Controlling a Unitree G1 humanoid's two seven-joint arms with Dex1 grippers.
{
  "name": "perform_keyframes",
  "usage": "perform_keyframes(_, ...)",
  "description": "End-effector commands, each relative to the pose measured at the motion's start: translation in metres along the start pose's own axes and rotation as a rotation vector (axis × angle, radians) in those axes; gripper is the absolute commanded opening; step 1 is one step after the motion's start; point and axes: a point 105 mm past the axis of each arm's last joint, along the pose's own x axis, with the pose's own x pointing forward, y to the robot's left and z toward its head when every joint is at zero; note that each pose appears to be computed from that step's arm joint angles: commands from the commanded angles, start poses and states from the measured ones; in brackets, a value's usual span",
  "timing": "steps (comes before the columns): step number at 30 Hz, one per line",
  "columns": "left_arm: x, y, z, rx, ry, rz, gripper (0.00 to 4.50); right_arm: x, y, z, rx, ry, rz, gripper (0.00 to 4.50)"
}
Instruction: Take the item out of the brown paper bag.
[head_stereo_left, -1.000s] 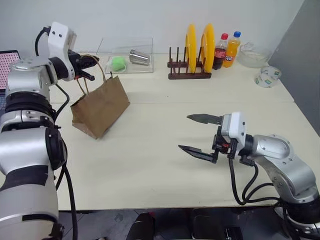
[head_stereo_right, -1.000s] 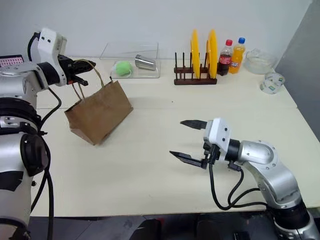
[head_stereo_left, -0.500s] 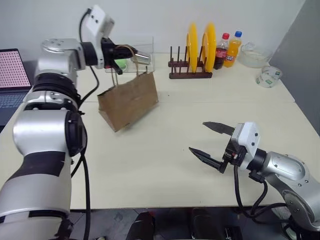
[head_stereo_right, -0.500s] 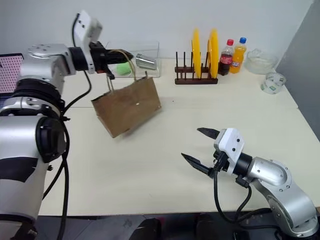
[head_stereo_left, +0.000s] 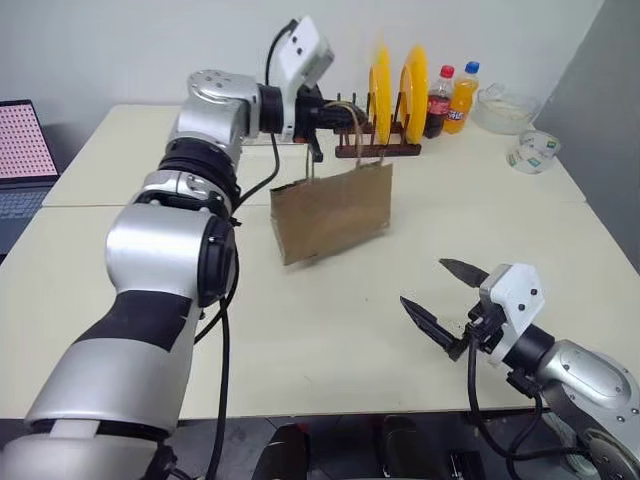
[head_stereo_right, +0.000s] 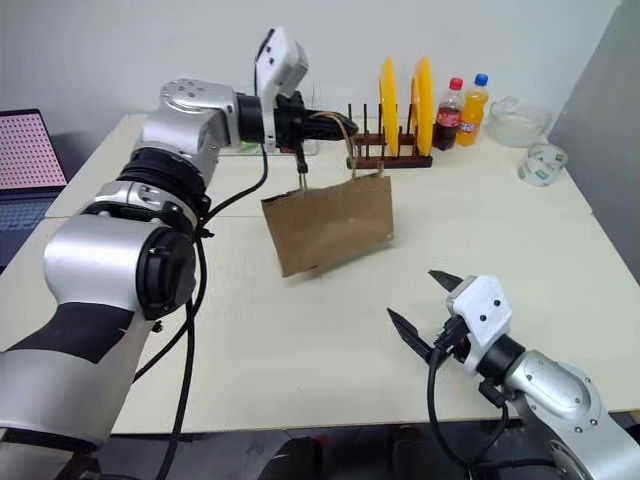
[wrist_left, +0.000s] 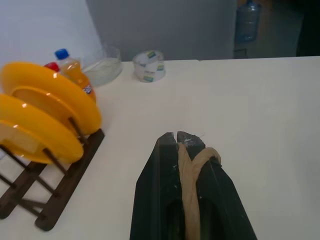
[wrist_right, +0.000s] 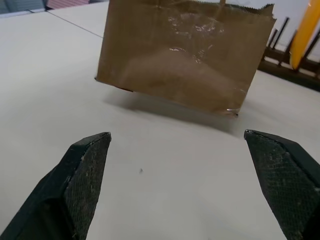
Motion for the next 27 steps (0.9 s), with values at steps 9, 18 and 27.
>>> perform_keyframes(9,0.025,-0.005,0.009,0.248,0.097,0.022,0.03,-0.011,0.015,0.019,-0.058,-0.09,-0.018,4.5)
perform_keyframes(18,0.028,0.011,0.023,0.461,0.124,0.2,0.03,-0.007,0.022,0.024,-0.071,-0.101,0.035,4.5)
perform_keyframes(27,0.03,0.013,0.036,0.55,0.082,0.256,0.03,-0.001,0.022,0.04,-0.03,-0.173,0.056,4.5)
